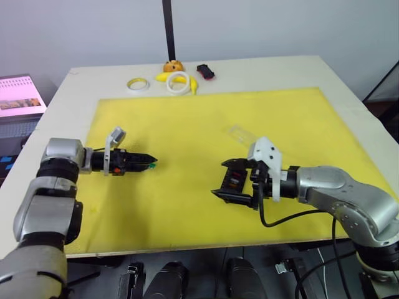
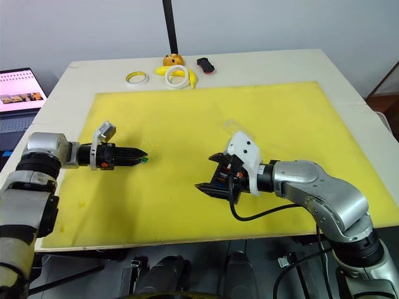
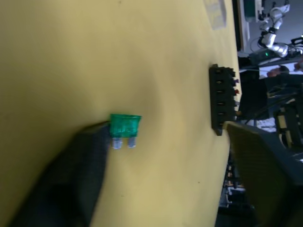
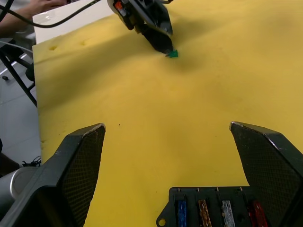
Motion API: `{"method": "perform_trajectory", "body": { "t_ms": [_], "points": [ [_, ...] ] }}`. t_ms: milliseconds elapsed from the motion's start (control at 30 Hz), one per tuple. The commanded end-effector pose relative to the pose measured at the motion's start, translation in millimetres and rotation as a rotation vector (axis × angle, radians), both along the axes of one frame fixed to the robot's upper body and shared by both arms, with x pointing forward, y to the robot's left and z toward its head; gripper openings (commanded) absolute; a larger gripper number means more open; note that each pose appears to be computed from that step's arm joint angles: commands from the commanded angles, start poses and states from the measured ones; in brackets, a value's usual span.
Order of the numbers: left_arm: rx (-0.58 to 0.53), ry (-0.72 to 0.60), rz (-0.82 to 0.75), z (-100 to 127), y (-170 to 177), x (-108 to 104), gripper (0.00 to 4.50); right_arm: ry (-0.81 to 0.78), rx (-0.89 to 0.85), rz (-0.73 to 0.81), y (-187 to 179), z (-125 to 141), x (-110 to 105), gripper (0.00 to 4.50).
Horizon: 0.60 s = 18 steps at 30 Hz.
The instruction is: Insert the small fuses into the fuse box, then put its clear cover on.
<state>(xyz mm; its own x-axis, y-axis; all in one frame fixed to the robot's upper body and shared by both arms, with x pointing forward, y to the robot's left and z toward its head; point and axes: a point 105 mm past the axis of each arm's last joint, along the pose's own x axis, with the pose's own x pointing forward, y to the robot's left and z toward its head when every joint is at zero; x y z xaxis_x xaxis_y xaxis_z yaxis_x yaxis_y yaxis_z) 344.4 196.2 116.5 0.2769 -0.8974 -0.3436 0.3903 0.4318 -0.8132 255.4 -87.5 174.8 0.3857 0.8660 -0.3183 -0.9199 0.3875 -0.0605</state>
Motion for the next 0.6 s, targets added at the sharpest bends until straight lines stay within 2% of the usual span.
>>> {"method": "perform_trajectory", "body": {
  "t_ms": [33, 467, 533, 600],
  "points": [
    [-0.004, 0.025, 0.017, -7.7, -2.6, -0.7, 2.55, -0.052, 0.01, 0.008, 0.0, 12.5, -2.1, 4.5],
    [-0.023, 0.033, 0.054, -11.3, 3.2, -2.6, 2.55, -0.055, 0.006, 0.007, -1.1, 13.8, -1.8, 4.5],
    [-0.023, 0.033, 0.054, -12.6, 2.7, -3.2, 1.99, -0.055, 0.005, 0.009, -0.9, 13.7, -1.8, 4.5],
    [-0.022, 0.033, 0.055, -13.3, 2.6, -3.6, 1.19, -0.055, 0.004, 0.009, -1.0, 13.6, -1.7, 4.5]
  ]
}}
